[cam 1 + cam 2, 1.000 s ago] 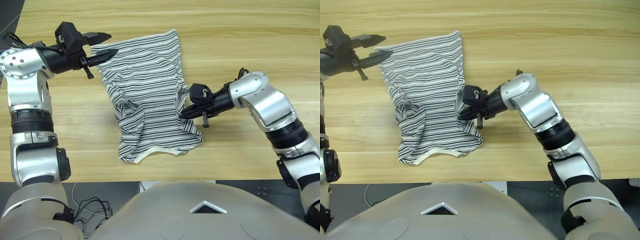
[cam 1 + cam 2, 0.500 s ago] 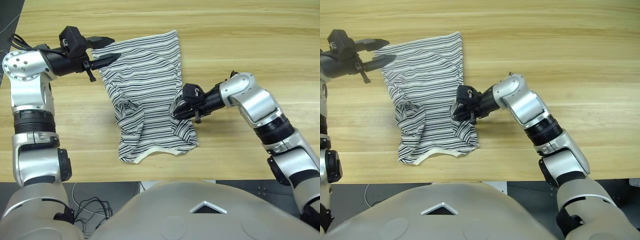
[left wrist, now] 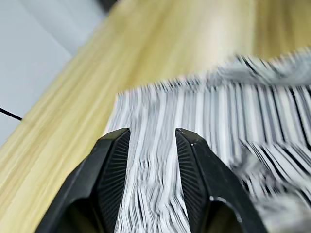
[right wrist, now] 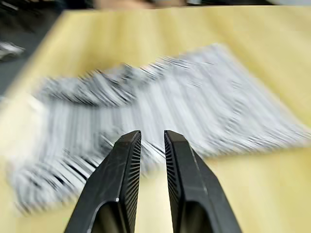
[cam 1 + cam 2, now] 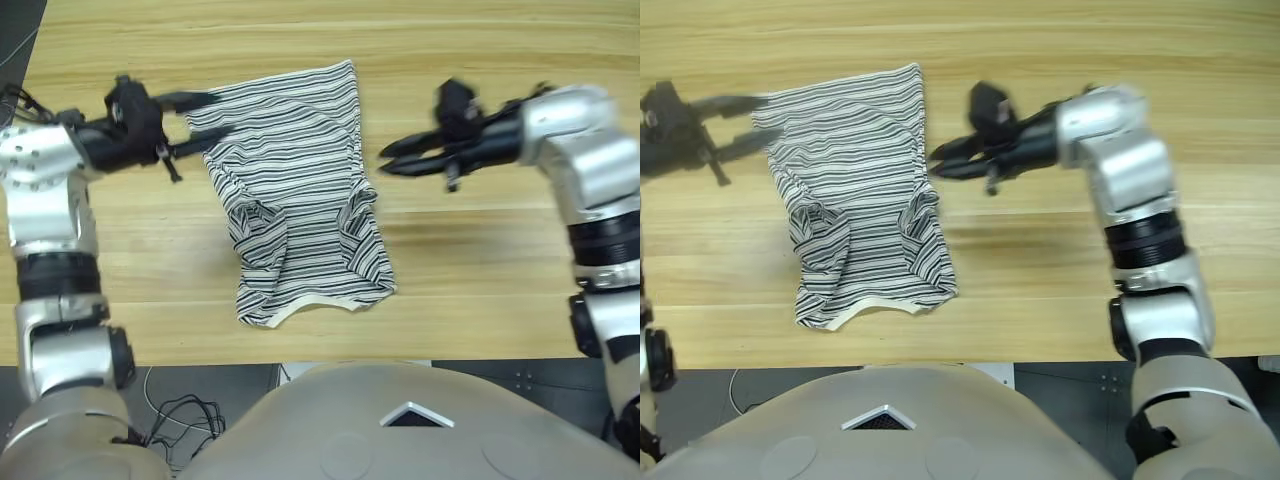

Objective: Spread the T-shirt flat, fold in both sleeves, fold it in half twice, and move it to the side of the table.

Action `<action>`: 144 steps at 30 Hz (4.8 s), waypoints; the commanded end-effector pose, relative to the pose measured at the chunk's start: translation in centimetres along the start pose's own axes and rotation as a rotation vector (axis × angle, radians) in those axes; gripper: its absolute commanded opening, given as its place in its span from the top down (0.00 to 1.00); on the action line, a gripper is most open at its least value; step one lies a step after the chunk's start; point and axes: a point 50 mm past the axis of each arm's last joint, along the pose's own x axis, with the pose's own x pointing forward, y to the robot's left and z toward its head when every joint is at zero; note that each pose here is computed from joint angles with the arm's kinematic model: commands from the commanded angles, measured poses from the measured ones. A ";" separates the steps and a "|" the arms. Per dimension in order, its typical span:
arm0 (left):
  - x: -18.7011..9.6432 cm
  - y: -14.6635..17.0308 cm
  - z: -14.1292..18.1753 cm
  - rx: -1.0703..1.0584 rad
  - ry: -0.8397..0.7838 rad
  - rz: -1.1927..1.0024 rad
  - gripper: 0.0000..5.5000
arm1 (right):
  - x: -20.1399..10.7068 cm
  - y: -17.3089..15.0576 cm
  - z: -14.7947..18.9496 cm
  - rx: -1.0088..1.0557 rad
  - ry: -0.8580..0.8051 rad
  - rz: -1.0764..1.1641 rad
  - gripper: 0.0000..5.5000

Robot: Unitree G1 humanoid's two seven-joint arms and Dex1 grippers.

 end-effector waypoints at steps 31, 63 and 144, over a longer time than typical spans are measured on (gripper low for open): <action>0.5 -13.6 1.6 0.647 0.005 -0.405 0.21 | 2.7 10.3 -8.9 -0.905 0.017 0.295 0.31; 0.8 -13.3 1.5 0.586 0.059 -0.425 0.56 | 6.9 11.8 -8.7 -0.863 -0.193 0.360 0.66; 4.0 2.6 -7.3 -0.608 0.233 -0.142 0.98 | 13.3 -3.0 -2.9 0.211 -0.015 -0.110 0.98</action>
